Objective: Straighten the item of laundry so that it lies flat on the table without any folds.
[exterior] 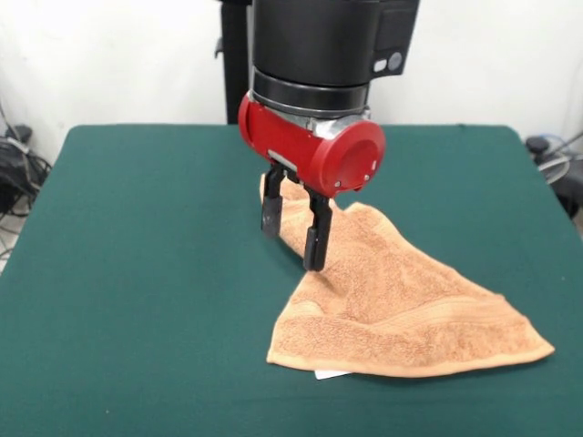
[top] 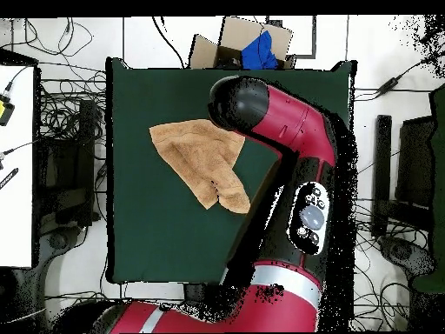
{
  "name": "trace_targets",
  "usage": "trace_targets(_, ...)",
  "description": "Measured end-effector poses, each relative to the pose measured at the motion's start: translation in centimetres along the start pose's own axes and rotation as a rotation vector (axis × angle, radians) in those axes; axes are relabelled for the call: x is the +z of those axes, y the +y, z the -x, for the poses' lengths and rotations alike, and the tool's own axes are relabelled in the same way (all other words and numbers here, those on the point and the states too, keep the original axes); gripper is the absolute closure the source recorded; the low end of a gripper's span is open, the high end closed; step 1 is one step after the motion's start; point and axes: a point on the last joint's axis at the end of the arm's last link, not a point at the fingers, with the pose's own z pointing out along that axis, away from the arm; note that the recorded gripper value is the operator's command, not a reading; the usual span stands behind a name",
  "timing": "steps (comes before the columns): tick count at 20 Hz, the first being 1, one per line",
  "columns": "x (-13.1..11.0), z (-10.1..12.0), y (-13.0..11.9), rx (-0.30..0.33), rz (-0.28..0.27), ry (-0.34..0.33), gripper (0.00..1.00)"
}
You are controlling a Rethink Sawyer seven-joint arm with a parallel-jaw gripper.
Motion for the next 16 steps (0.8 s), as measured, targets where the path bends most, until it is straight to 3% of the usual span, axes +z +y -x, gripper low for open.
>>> trace_targets(16,1.8,-1.8,0.4,-0.023,-0.02,0.025,0.0)
